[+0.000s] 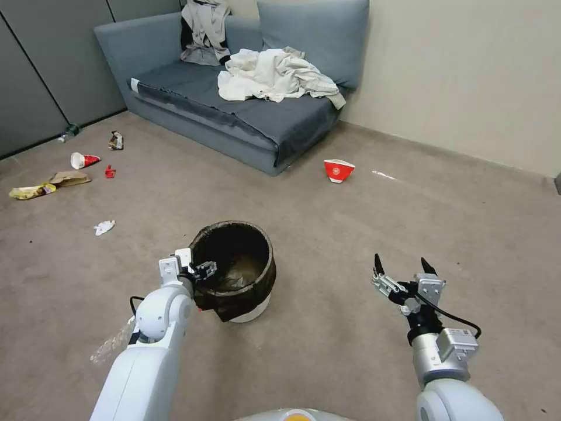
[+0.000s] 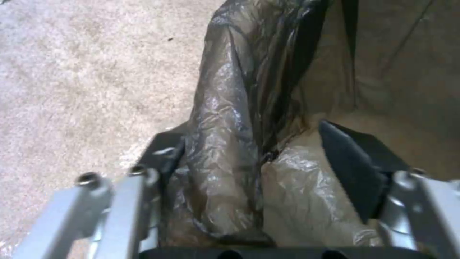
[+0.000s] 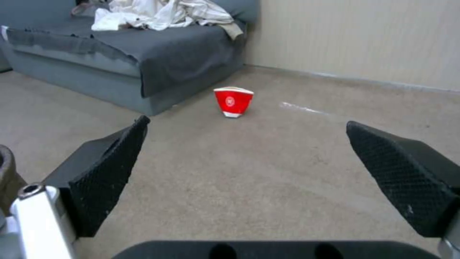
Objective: Pick up the trash can from the floor.
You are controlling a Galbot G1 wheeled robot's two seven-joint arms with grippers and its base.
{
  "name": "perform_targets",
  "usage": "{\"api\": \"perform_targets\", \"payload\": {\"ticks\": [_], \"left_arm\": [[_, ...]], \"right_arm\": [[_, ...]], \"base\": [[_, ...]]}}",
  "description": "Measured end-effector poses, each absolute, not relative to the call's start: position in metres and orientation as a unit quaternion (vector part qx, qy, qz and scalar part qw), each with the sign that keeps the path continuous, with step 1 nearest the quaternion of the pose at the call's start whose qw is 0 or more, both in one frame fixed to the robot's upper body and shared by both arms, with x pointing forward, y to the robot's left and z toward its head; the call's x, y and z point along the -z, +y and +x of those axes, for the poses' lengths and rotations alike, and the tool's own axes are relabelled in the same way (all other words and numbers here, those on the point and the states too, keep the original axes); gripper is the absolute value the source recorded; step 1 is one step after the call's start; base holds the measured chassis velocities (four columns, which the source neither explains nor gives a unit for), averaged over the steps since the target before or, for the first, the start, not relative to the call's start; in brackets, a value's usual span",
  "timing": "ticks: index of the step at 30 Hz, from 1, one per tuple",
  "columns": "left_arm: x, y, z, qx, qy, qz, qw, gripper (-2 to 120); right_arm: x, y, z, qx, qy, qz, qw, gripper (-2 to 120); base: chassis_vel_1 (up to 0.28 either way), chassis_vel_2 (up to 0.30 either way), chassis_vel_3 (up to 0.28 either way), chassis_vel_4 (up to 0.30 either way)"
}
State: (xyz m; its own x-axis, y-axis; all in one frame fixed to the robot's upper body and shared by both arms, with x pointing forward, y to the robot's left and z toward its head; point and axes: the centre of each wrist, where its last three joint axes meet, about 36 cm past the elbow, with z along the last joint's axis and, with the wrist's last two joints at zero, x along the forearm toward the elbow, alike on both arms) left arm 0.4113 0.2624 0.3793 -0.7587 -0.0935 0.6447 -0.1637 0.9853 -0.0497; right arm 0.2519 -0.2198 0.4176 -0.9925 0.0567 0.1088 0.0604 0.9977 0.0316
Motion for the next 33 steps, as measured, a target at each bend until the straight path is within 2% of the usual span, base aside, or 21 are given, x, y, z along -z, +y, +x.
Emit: {"api": "perform_targets", "payload": {"ticks": [1,3,5,8,10,15,26,29,33], "left_arm": [[-0.379,0.262,0.411,-0.052,-0.936,0.069,0.341,61],[-0.380,0.262,0.411,-0.052,-0.937,0.069,0.339,50],[-0.380,0.262,0.411,-0.052,-0.937,0.069,0.339,47],[-0.380,0.263,0.411,-0.054,-0.937,0.070,0.338,28],[-0.381,0.263,0.410,-0.054,-0.937,0.070,0.338,25],[-0.384,0.264,0.406,-0.056,-0.938,0.068,0.334,7],[-0.393,0.272,0.390,-0.077,-0.953,0.053,0.288,3],[-0.399,0.282,0.374,-0.091,-0.968,0.031,0.232,3],[-0.421,0.282,0.353,-0.122,-0.972,0.005,0.201,3]], "right_arm": [[-0.418,-0.220,0.252,0.017,-0.998,-0.029,0.054,100],[-0.418,-0.219,0.252,0.018,-0.998,-0.029,0.053,100],[-0.418,-0.219,0.252,0.018,-0.998,-0.029,0.052,100],[-0.419,-0.219,0.253,0.017,-0.998,-0.028,0.051,100],[-0.419,-0.219,0.253,0.017,-0.998,-0.028,0.051,100],[-0.419,-0.218,0.253,0.019,-0.998,-0.026,0.050,100],[-0.420,-0.216,0.258,0.021,-0.998,-0.025,0.046,100],[-0.422,-0.215,0.261,0.022,-0.999,-0.025,0.043,100],[-0.424,-0.215,0.265,0.023,-0.999,-0.024,0.039,100]], "base": [[0.000,0.000,0.000,0.000],[0.000,0.000,0.000,0.000],[0.000,0.000,0.000,0.000],[0.000,0.000,0.000,0.000],[0.000,0.000,0.000,0.000],[0.000,0.000,0.000,0.000],[0.000,0.000,0.000,0.000],[0.000,0.000,0.000,0.000],[0.000,0.000,0.000,0.000]]}}
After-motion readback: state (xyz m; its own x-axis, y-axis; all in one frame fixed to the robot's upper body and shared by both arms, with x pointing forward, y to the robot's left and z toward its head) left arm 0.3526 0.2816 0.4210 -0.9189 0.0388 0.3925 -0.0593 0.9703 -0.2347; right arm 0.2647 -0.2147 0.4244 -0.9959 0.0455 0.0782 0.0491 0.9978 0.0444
